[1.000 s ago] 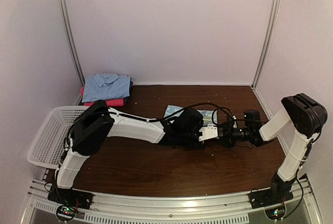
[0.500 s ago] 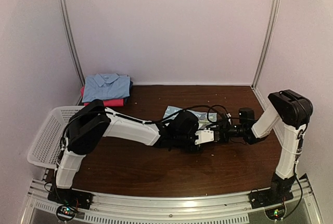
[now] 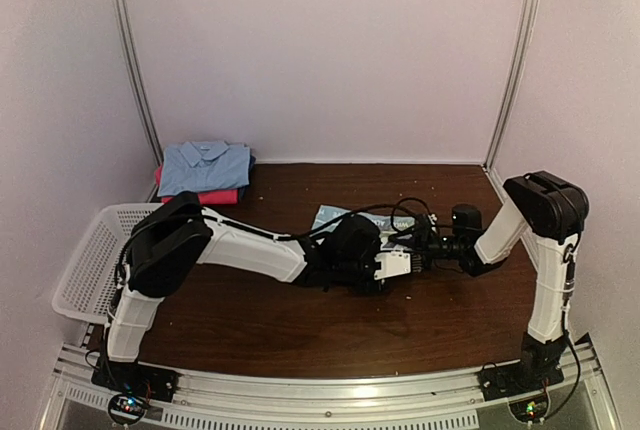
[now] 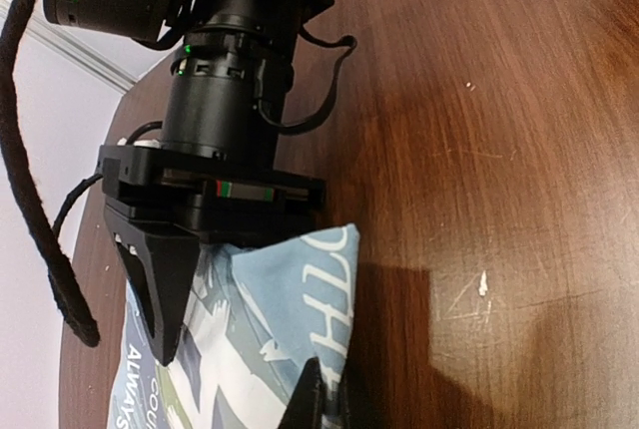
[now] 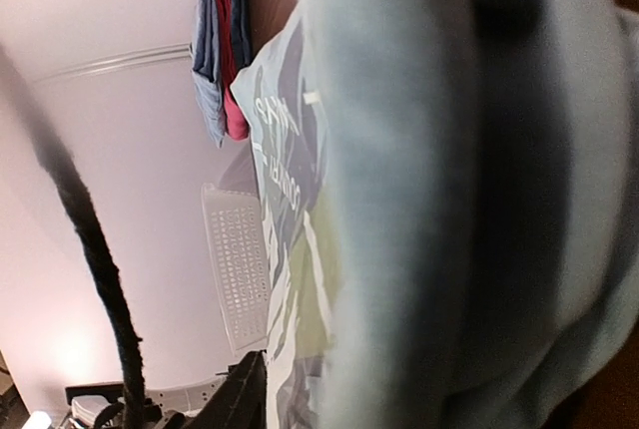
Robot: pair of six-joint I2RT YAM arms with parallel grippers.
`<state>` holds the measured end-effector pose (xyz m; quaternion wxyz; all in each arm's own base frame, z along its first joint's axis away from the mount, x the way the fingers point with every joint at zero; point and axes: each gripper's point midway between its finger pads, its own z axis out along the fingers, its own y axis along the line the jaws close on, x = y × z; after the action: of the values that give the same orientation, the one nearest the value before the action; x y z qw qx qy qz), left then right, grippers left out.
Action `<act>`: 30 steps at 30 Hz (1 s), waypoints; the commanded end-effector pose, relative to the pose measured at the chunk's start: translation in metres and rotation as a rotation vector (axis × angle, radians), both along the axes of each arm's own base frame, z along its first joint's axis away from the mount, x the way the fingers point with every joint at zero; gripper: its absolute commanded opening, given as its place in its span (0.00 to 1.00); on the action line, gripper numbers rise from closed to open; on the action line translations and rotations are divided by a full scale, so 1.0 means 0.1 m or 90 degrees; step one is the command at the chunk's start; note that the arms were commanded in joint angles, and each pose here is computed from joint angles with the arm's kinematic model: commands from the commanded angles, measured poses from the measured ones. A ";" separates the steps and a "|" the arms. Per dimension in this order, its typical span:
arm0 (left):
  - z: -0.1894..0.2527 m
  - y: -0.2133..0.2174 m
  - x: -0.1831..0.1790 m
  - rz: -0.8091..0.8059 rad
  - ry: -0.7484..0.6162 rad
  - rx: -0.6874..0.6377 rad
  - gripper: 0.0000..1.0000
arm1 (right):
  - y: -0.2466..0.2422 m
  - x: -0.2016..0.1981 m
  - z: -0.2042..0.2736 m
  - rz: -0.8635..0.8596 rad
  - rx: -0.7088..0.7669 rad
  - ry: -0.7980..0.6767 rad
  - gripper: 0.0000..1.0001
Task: Fold and stack the mixed laundry pile
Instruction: Pass from the left arm to the right
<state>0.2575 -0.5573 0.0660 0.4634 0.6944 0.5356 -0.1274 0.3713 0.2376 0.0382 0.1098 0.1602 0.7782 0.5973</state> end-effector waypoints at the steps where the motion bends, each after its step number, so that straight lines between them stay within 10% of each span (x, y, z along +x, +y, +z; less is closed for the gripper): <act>1: 0.42 -0.09 -0.05 -0.017 -0.035 -0.062 0.00 | -0.03 -0.17 -0.30 -0.020 -0.001 0.090 0.35; 5: 0.41 -0.05 -0.03 -0.005 -0.035 -0.057 0.05 | -0.09 -0.22 -0.29 -0.023 -0.017 0.090 0.12; 14: 0.69 0.37 0.30 0.195 -0.023 -0.072 0.64 | -0.47 -0.44 -0.24 0.056 -0.275 0.059 0.00; 16: 0.72 0.49 0.37 0.232 -0.005 -0.070 0.94 | -0.62 -0.47 -0.21 0.073 -0.334 0.052 0.00; 30: 0.91 1.30 0.71 0.387 0.074 -0.086 0.98 | -2.22 -0.31 0.79 0.012 -0.848 -0.003 0.00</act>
<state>0.3237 -0.4426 0.1412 0.4866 0.4952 0.7172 -0.0607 0.3458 0.0767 0.0663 0.1478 0.0737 0.9720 0.1670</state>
